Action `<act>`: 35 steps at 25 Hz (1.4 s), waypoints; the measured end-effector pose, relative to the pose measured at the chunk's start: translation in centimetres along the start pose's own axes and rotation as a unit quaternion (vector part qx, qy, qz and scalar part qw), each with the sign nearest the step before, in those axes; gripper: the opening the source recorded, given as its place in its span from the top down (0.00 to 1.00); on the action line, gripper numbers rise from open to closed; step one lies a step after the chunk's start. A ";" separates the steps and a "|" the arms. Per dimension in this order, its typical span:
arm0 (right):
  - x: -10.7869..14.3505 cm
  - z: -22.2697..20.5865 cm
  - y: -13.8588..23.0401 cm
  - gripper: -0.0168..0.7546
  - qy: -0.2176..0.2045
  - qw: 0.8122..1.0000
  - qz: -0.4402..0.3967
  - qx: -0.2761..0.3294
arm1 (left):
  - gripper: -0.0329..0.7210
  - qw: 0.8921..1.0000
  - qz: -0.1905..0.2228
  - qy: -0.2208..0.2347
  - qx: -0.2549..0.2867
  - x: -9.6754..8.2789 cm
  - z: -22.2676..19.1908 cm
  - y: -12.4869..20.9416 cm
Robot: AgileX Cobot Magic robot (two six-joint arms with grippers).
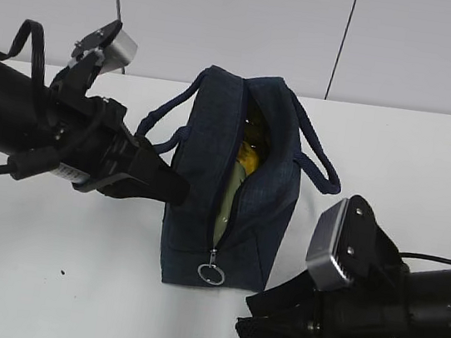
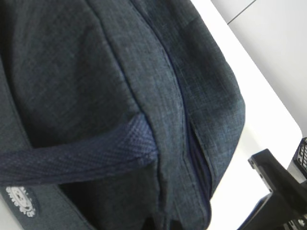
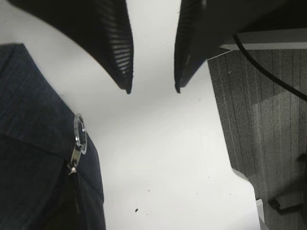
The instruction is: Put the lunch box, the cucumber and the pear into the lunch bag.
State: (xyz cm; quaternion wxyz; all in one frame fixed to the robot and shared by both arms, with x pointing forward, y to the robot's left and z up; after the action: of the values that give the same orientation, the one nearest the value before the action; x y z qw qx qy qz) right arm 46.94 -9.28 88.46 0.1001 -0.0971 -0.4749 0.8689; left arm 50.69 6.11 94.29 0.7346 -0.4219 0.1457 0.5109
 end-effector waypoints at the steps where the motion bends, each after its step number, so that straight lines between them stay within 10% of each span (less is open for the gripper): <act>1: 0.0 -0.1 0.2 0.67 -0.002 1.000 0.008 0.002 | 0.97 1.000 0.000 0.000 0.000 0.0 0.0 0.0; 35: -4.8 -6.2 2.1 0.67 -0.030 0.999 -0.023 0.006 | 0.97 1.000 0.000 0.002 0.001 -0.1 0.0 0.1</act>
State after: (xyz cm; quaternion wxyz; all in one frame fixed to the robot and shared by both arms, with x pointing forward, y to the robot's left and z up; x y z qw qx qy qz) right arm 53.04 -6.71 83.74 0.1070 -0.0596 -0.4745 0.8717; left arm 50.61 6.08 94.31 0.7350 -0.4218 0.1477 0.5100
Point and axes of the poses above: a point on each arm's last joint axis where the gripper is mounted, z pointing back along that axis away from the gripper, x along the wrist's bending axis when the last joint is at zero, y = z × x, the point moved 9 cm from there along -z, pointing out along that axis toward the gripper, and after that the axes turned 14 degrees about z, right-handed, at the moved point
